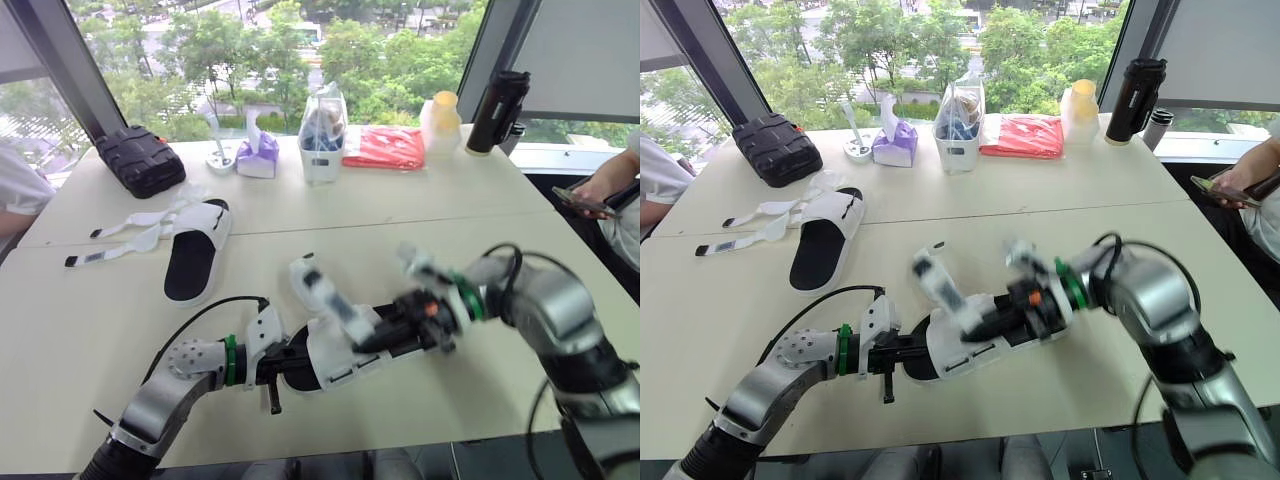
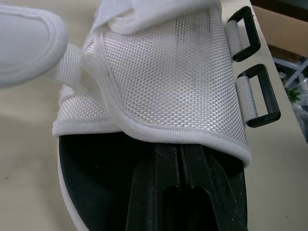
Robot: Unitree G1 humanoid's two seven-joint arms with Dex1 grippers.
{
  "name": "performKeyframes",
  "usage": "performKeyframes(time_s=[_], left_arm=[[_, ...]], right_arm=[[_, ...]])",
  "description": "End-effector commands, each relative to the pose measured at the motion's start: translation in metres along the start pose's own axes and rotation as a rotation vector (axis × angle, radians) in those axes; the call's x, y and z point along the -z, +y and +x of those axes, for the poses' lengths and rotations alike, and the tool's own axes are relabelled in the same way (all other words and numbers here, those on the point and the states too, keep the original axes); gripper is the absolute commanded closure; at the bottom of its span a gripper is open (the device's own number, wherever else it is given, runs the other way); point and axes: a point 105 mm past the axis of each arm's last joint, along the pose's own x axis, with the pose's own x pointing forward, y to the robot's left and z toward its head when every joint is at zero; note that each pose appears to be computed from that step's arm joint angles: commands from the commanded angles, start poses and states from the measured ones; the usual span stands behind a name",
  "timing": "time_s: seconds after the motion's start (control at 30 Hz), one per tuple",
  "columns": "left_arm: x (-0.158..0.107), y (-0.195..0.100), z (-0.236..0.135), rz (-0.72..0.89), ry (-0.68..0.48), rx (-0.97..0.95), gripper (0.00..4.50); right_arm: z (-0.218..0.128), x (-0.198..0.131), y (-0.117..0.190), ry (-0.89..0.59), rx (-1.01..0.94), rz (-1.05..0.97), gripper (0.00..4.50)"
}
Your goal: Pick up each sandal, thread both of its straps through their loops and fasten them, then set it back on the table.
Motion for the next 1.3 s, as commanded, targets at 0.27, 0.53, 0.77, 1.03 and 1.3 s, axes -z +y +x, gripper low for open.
performKeyframes(time_s=[0.27,0.53,0.77,1.03,1.3], left_arm=[[0.013,-0.008,-0.001,-0.047,0.045,0.036,4.50],[0.013,-0.010,-0.001,-0.050,0.048,0.044,4.50],[0.016,-0.016,0.000,-0.047,0.055,0.058,4.50],[0.016,-0.015,0.002,-0.039,0.052,0.062,4.50],[0.016,-0.018,0.007,-0.024,0.050,0.086,4.50]], right_arm=[[0.010,0.027,-0.026,0.269,0.117,-0.685,3.20],[0.000,0.054,-0.032,0.471,0.050,-1.024,0.67],[-0.021,0.029,-0.015,0.388,0.103,-0.962,0.67],[-0.054,-0.013,0.013,0.174,0.129,-0.521,0.67],[-0.054,0.022,0.023,0.104,0.095,0.068,0.67]])
